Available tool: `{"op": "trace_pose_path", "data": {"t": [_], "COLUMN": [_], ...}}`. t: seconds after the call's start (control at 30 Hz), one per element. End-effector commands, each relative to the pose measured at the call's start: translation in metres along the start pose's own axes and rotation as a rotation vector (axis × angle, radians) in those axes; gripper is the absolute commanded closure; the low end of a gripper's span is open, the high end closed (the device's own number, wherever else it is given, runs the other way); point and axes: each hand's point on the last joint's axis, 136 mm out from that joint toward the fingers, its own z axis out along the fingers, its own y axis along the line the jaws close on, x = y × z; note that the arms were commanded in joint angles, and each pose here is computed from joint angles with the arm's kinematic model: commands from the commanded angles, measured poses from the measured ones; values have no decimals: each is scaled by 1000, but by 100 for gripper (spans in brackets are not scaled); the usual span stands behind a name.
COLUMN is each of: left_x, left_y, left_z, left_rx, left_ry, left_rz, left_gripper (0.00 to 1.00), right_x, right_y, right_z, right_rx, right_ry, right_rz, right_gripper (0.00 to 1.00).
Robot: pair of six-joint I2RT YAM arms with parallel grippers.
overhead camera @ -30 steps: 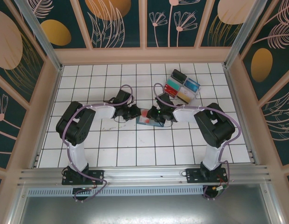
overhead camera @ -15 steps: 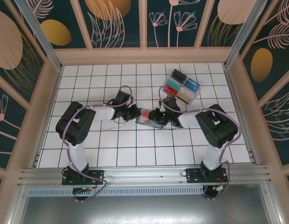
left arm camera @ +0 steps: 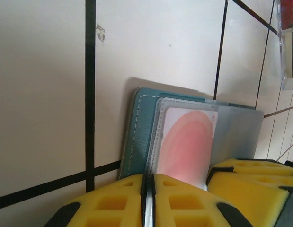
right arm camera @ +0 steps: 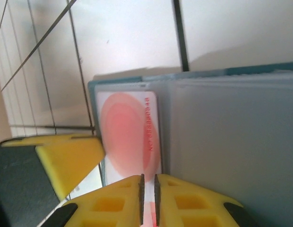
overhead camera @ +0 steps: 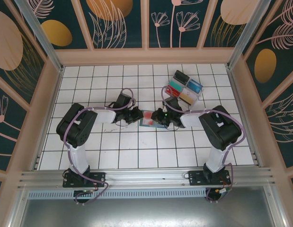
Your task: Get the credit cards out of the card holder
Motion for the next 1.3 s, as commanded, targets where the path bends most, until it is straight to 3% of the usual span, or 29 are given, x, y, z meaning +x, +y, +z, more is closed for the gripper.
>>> {"op": "trace_pose_path", "data": {"t": [0.0,0.37,0.53,0.87,1.0,1.27], "left_x": [39,40,44,47,45,45], "left_y": [63,65,67,66,60,54], "left_z": [6,9,10,10,7,6], "left_rx": [-213,-215,-207,-191,-173,-142], "left_ry": [100,107,120,123,114,115], "left_rz": [-97,-96,-100,-103,-103,-105], "left_gripper": [86,86,86,87,86,85], "right_x": [1,22,34,19,21,16], "right_y": [-24,-42,-24,26,30,20], "right_z": [-7,20,31,2,-1,11], "right_rx": [150,215,81,-232,-271,-190], "right_ry": [-32,93,160,111,109,107], "right_rz": [53,53,27,-74,-74,-69], "right_gripper": [82,82,84,85,84,85]}}
